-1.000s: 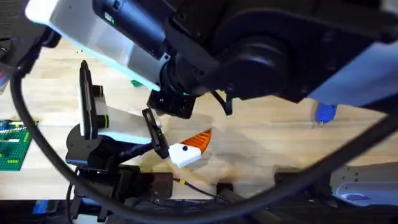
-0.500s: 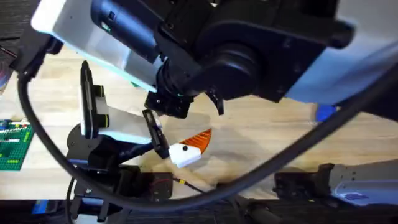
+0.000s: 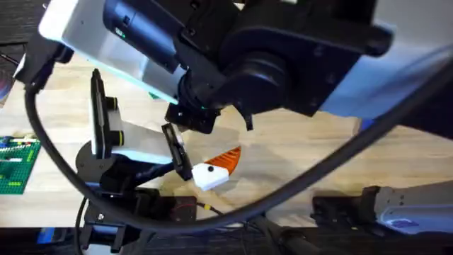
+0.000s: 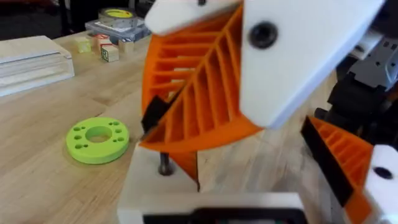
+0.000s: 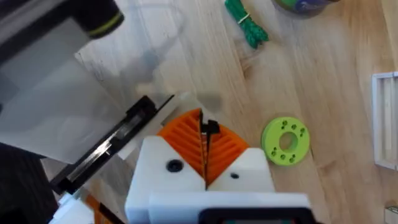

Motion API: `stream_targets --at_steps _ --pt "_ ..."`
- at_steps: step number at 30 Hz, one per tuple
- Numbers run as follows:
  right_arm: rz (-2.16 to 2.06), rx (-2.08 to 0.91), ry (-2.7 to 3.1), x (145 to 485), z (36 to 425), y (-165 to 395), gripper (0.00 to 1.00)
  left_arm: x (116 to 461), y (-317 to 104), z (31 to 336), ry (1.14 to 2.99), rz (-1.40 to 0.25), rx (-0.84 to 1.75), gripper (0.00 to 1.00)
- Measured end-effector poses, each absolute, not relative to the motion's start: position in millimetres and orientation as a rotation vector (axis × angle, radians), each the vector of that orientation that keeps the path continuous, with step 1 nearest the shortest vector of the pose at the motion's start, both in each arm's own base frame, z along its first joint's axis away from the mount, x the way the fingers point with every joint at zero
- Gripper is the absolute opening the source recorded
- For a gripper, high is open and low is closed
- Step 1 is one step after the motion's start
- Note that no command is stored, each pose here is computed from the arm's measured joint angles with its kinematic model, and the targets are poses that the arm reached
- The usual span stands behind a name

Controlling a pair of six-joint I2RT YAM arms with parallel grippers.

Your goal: Pick up the gripper from the table and insert it into the empty holder that is missing its gripper. Then pick up a screw, insert it into the mounting hole, and use the screwdriver to tighten it. Finally, clean up the table by picking up the vegetable and placing it into the bucket.

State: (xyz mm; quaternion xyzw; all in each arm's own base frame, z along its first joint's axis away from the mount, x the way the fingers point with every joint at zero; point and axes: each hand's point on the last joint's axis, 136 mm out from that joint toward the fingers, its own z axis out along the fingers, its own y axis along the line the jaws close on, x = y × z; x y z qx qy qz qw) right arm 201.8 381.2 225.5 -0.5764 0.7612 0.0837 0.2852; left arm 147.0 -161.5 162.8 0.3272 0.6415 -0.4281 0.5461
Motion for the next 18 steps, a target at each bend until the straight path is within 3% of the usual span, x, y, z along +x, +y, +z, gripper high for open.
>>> stream_targets --at_steps 18 --pt "0.226 -1.526 2.063 200.8 223.8 379.1 0.007 146.9 -161.6 162.6 1.522 -1.017 0.775 0.993"
